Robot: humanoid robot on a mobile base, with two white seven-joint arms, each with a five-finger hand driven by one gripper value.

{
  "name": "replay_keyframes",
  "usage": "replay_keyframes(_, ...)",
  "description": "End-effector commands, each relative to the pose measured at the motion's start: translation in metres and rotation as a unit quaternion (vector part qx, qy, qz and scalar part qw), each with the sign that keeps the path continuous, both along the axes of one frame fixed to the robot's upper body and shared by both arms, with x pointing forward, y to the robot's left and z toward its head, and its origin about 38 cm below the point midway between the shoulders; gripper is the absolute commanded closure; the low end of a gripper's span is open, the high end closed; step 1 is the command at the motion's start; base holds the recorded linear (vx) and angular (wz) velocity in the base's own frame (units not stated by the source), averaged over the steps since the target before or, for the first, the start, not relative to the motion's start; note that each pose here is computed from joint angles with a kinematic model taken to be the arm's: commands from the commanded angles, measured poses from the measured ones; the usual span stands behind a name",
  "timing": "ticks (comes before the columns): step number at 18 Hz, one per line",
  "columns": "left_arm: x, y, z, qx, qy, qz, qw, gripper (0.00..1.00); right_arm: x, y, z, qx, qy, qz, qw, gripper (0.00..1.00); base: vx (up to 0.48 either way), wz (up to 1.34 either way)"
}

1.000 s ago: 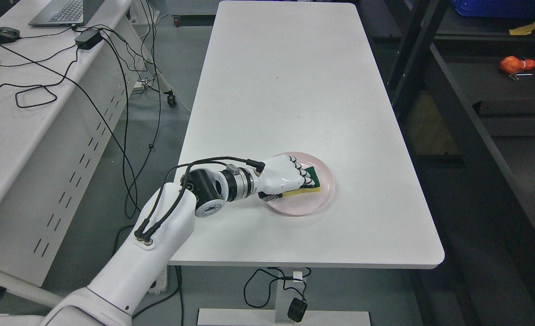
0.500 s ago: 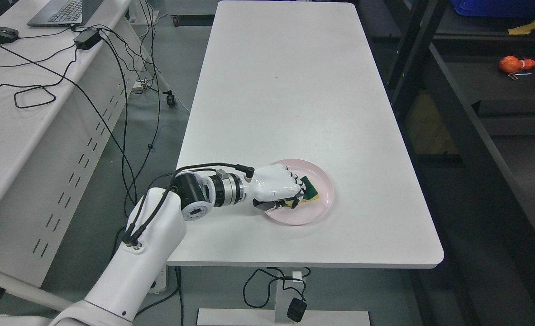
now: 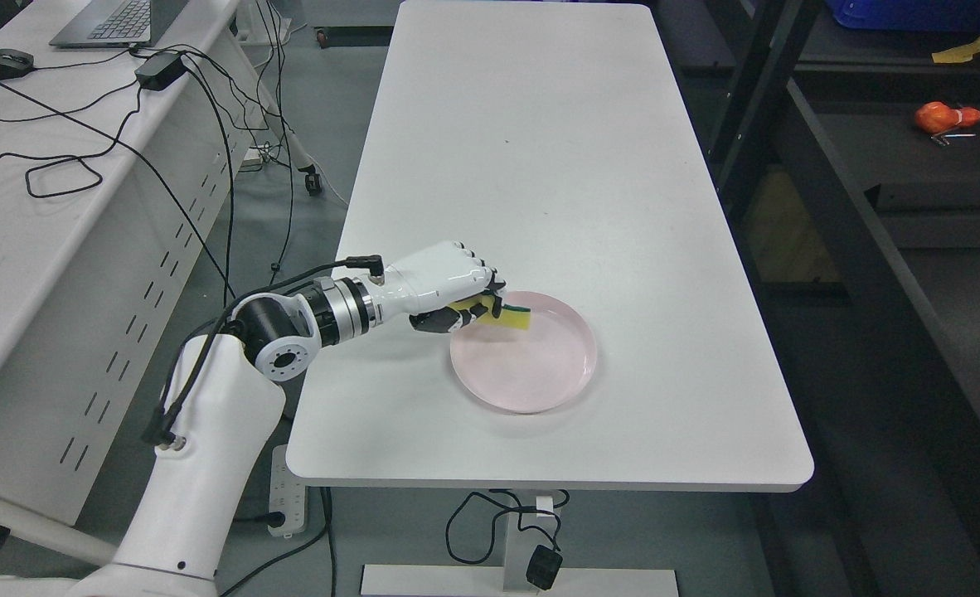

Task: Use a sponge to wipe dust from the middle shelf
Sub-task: 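Lift the sponge off the plate with the left hand, then carry the sponge in the left hand toward the metal shelf while turning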

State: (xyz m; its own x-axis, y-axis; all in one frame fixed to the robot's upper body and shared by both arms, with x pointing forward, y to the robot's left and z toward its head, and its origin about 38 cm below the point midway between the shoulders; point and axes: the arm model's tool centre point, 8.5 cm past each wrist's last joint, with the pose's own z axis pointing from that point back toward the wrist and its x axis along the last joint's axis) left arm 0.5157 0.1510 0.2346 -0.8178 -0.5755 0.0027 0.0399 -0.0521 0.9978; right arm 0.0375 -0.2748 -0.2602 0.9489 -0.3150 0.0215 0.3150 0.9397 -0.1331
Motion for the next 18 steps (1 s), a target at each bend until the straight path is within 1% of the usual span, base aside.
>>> replay_keyframes(1,-0.014,0.072,0.083,-0.060,-0.110,0.048,0.991,1.00,0.006,-0.012,0.001,-0.010,-0.008,0.000,1.000,0.00,0.000,0.00)
replay_keyframes(4,-0.024,0.065,0.103,-0.061,-0.143,0.035,0.987,1.00,0.006,-0.012,0.001,-0.010,-0.008,0.000,1.000,0.00,0.000,0.00)
replay_keyframes(7,-0.028,0.061,0.113,-0.067,-0.154,0.027,0.985,1.00,0.006,-0.012,0.001,-0.010,-0.008,0.000,1.000,0.00,0.000,0.00)
replay_keyframes(18,-0.032,0.058,0.113,-0.071,-0.157,0.021,0.985,1.00,0.006,-0.012,0.001,-0.010,-0.008,0.000,1.000,0.00,-0.022,-0.05)
